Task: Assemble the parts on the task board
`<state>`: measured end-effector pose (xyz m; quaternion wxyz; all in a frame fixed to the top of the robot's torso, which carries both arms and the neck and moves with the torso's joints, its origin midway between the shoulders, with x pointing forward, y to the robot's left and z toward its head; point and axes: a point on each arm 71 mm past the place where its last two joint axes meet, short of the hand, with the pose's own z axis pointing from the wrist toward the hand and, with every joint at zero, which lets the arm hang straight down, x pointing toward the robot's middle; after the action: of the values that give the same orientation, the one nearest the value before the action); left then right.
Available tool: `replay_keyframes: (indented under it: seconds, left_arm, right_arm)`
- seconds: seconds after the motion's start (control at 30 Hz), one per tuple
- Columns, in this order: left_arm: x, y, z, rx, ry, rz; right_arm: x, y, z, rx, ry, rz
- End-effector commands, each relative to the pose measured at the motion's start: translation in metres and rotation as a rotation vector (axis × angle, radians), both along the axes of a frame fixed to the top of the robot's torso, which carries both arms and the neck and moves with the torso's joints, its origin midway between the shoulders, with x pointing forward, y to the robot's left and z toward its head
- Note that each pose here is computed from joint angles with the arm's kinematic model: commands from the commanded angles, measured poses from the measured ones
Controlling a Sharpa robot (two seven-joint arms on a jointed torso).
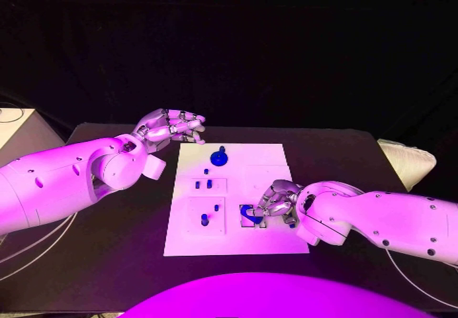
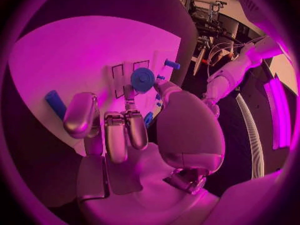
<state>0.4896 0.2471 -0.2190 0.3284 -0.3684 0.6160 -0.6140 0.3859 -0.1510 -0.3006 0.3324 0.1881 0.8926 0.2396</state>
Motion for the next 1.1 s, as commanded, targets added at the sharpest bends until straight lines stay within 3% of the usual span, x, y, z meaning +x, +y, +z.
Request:
replay_keyframes:
  seconds: [0.03,0.57,0.83,1.1]
  left_arm:
    - [-0.0008,-0.002,0.0012,-0.010,-0.004,-0.017]
    - [-0.0009,-0.002,0.0012,-0.008,-0.003,-0.015]
    - [-0.0008,-0.001,0.0012,-0.007,-0.002,-0.013]
    - [-0.0003,0.000,0.0008,-0.005,-0.001,-0.011]
  right_arm:
    - [0.001,0.002,0.000,-0.001,-0.017,0.005]
    - [-0.010,0.007,0.000,0.011,0.023,0.073]
    - [-0.015,0.000,0.003,0.005,0.001,0.085]
    - [-0.018,0.000,0.005,0.010,-0.007,0.145]
